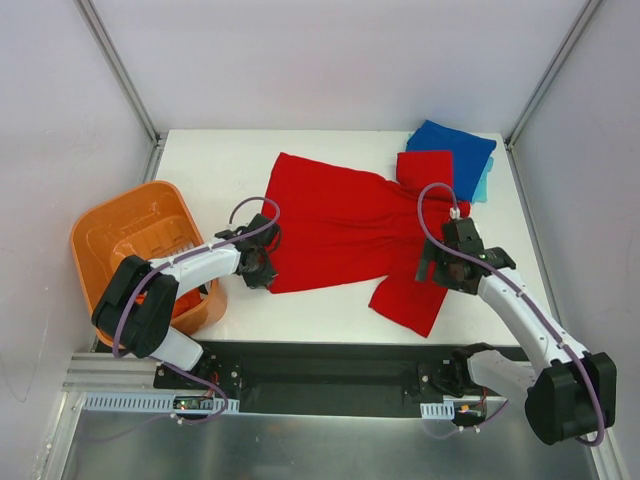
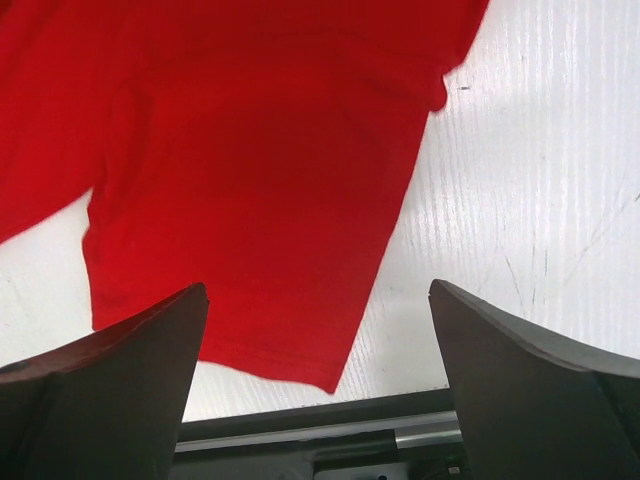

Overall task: Fold and stack the t-shirts
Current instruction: Flatten the tshirt out

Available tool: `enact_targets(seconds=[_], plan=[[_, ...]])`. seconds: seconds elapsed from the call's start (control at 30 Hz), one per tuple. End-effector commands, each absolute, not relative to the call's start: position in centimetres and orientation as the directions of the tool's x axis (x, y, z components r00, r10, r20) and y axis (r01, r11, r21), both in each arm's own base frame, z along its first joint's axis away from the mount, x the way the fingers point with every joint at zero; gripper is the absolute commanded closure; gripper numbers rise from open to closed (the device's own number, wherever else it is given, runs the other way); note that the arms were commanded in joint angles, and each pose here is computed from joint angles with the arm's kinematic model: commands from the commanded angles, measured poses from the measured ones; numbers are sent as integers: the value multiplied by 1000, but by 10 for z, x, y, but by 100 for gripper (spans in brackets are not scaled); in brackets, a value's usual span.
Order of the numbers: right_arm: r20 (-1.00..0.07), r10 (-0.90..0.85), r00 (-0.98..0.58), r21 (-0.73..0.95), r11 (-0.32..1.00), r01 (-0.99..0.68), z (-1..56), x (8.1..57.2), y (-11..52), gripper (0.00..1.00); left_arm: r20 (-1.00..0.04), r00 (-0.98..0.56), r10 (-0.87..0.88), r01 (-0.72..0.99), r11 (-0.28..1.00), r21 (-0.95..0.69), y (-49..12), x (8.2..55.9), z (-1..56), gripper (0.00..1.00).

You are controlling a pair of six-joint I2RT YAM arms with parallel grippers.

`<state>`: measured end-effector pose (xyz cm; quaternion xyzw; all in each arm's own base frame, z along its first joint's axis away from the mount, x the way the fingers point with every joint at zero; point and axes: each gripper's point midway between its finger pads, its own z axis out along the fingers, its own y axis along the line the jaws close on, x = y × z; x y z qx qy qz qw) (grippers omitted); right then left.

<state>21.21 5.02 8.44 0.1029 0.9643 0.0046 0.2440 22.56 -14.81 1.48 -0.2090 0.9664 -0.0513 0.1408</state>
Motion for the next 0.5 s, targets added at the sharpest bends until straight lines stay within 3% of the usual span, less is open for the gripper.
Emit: enact_targets(seconds=[0.0, 0.23, 0.47], plan=[[-439, 207, -874, 57, 978, 202, 77, 203, 56, 3, -244, -881, -405, -391, 914, -104, -139, 213, 10, 100], [-334, 120, -935, 19, 993, 120, 54, 168, 83, 1, -253, -881, -400, -374, 916, -147, -144, 215, 22, 100], [-224, 37, -974, -21, 999, 42, 32, 131, 96, 7, -265, -875, -405, -372, 913, -165, -145, 217, 28, 100]])
